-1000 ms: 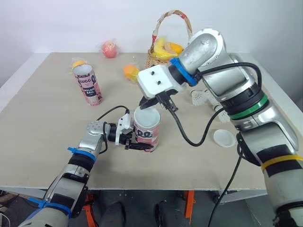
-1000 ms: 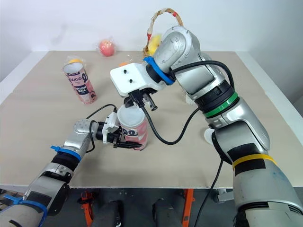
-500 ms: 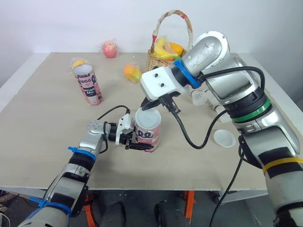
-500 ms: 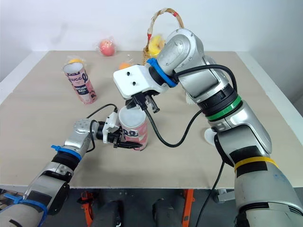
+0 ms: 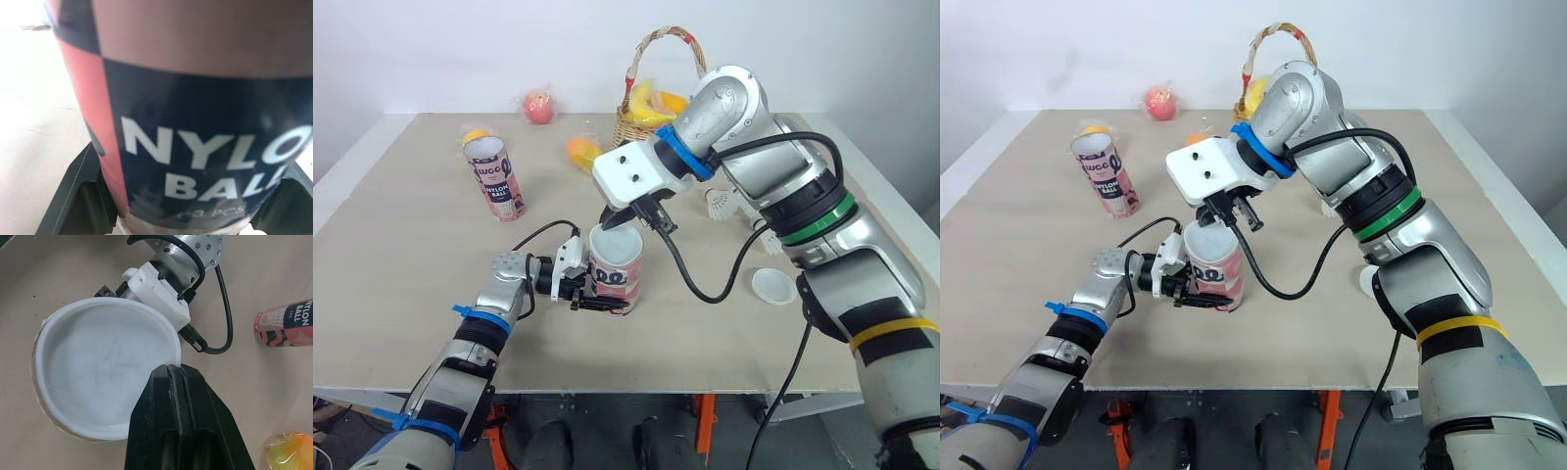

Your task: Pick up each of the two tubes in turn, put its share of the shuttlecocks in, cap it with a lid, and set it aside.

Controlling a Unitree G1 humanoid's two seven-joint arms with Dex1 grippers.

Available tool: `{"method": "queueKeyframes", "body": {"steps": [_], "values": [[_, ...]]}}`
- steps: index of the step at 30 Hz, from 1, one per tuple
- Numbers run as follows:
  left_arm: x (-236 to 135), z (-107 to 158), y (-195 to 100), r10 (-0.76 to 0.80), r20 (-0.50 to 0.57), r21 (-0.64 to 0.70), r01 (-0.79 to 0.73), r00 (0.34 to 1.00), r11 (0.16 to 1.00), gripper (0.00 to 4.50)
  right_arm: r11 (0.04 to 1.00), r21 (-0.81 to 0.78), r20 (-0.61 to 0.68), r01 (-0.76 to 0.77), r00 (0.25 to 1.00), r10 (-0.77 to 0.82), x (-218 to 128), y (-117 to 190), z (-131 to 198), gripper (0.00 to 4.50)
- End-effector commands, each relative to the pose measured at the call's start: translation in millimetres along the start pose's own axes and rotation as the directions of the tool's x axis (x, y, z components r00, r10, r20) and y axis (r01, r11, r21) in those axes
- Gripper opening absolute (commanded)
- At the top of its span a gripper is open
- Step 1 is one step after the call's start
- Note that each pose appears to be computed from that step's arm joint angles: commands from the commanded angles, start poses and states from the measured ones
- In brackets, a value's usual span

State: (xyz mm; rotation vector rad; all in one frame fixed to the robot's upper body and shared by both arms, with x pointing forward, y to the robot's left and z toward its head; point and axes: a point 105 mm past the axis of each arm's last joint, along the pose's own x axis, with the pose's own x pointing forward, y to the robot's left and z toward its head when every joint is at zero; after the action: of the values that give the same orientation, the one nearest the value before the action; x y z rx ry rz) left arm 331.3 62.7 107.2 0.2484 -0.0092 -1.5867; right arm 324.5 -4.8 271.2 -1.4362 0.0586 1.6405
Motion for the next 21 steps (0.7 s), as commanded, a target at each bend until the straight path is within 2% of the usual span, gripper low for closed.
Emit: {"method": "queueKeyframes", "body": {"steps": [1,21], "values": [[-13.1,-17.4,-1.5,0.037,-0.063,-0.053,-0.04,0.997,0.998,2.87,0.995,0.021,-0.046,-0.096,0.994,0.097,9.0,13.4,-11.5,0.04],[-11.3,-18.8,-3.9,0.03,-0.062,-0.058,-0.034,0.998,0.998,2.87,0.986,0.084,-0.067,-0.145,0.986,0.151,23.8,21.0,-28.9,0.04]]}}
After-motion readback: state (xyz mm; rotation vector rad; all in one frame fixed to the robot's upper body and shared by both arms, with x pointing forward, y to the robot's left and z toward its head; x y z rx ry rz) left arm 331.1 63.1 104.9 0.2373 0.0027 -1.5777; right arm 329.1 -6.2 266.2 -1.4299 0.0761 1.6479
